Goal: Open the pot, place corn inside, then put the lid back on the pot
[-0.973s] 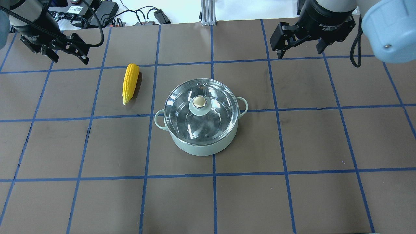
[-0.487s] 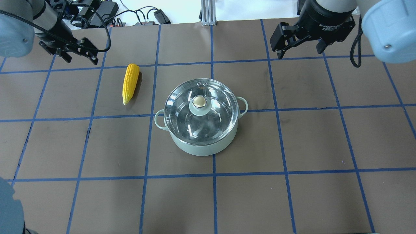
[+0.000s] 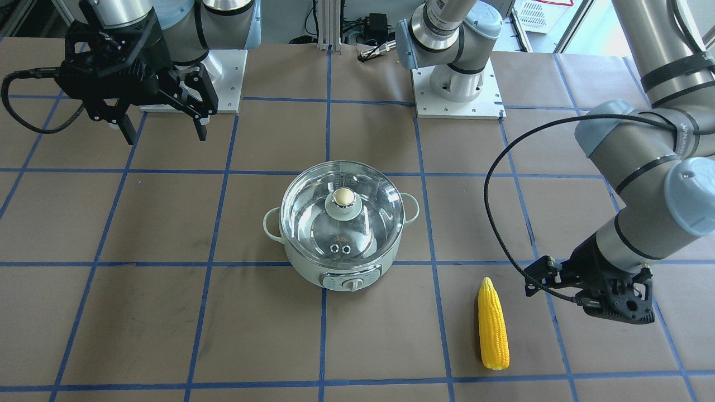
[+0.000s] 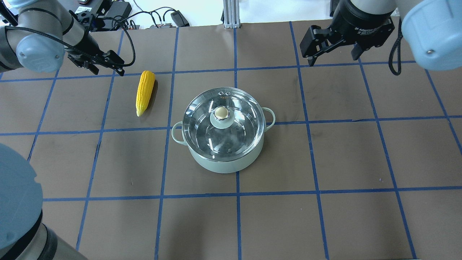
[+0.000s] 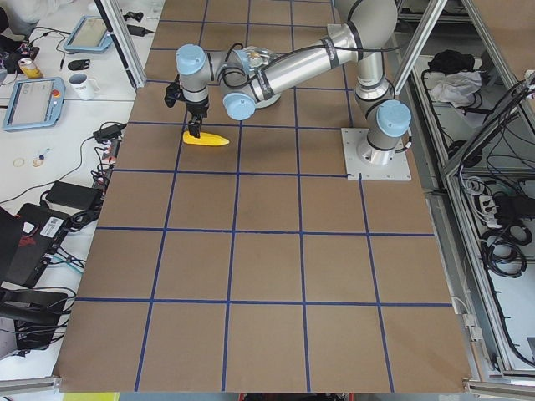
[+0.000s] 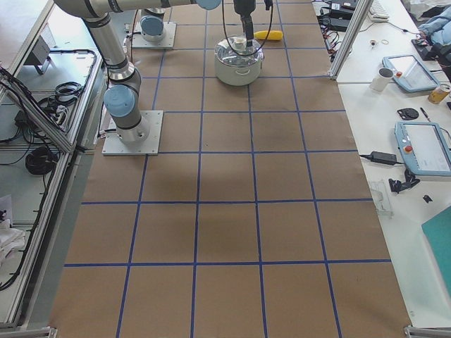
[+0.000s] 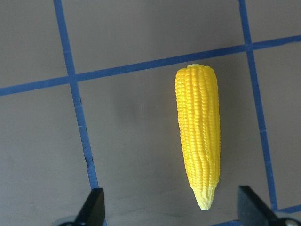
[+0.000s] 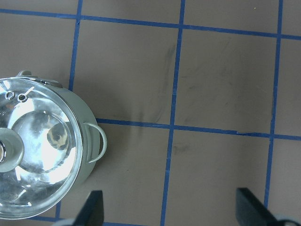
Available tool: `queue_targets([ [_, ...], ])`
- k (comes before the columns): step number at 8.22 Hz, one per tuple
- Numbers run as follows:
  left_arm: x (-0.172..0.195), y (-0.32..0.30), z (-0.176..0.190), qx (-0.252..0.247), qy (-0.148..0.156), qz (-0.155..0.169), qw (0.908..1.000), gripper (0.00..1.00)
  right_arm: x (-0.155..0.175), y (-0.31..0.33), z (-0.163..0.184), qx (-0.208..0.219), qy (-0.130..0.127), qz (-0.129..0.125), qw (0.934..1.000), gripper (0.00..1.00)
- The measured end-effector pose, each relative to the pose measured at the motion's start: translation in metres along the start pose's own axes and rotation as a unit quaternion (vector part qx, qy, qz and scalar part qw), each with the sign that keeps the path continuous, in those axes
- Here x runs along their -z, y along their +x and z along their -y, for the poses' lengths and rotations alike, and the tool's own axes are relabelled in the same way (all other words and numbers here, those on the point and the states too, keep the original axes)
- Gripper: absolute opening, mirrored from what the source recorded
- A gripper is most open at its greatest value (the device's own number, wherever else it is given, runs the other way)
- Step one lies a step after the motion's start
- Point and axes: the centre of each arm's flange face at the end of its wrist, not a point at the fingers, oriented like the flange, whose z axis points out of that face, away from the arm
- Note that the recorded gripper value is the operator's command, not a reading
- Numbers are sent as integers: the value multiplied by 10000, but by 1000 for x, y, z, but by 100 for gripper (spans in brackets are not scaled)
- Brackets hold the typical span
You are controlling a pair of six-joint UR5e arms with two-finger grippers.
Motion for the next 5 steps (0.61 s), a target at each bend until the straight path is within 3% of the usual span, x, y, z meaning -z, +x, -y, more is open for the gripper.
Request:
queue_targets([
  [3, -43, -6, 10, 40, -112, -119, 9999, 100, -1, 0, 0, 0, -17, -2, 10000, 100],
  [5, -59, -1, 14, 107, -72, -409, 9991, 100, -1, 0, 0, 0, -19, -2, 10000, 100],
])
